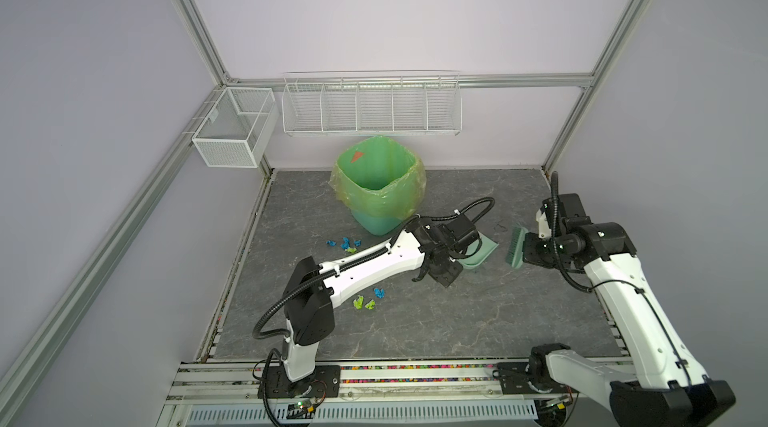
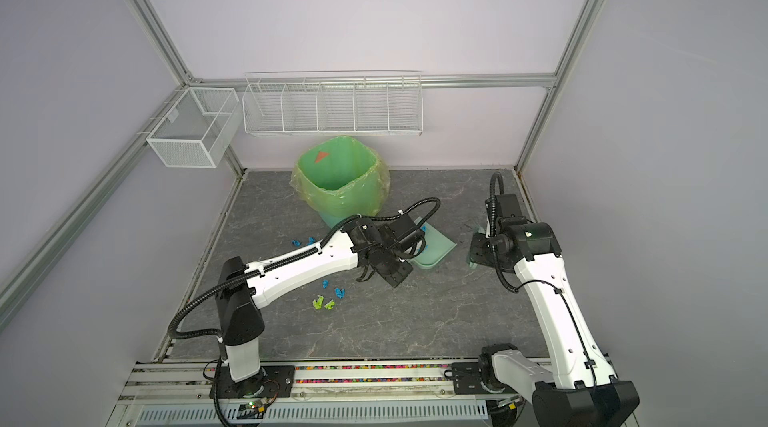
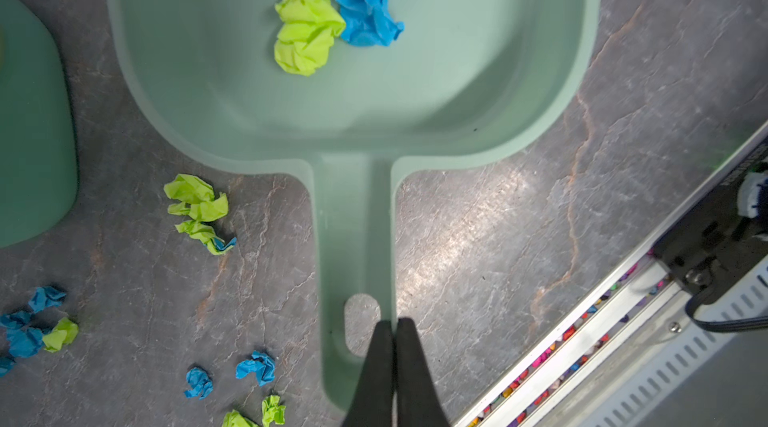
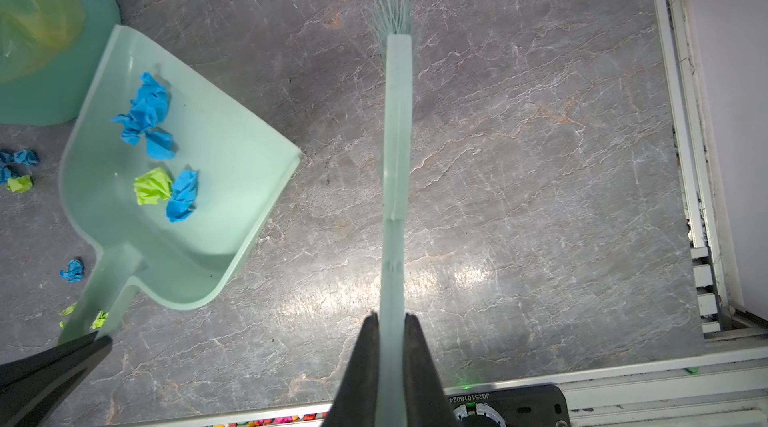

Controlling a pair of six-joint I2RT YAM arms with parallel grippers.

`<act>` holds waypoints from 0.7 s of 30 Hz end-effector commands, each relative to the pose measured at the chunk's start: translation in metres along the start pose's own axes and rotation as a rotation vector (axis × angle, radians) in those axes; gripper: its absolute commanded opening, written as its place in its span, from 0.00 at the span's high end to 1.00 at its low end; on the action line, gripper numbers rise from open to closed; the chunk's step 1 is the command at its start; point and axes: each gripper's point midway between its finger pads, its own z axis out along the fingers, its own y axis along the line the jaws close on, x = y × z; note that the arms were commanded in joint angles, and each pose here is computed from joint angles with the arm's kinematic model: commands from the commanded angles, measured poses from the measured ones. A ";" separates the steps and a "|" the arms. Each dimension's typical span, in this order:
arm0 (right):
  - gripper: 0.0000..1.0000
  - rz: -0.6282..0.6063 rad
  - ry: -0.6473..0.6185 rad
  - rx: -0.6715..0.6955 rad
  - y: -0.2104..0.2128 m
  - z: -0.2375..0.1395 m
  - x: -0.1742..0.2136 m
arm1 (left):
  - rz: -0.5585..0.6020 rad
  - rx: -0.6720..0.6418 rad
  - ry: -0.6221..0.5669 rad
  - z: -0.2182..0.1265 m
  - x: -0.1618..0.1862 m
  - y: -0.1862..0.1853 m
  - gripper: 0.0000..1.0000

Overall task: Sweep away the paper scraps from the table
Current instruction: 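Draw the brush back with the right gripper while the left holds the dustpan, then lift the scrap-filled dustpan with the left gripper and carry it to the trash bin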

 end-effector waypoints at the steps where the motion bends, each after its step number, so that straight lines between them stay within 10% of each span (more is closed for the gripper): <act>1: 0.93 0.012 -0.038 -0.026 0.002 -0.003 -0.004 | -0.027 -0.007 -0.023 -0.013 -0.010 0.006 1.00; 21: 0.93 0.018 -0.109 -0.053 0.000 -0.007 0.002 | -0.071 -0.028 -0.109 -0.037 -0.039 0.022 1.00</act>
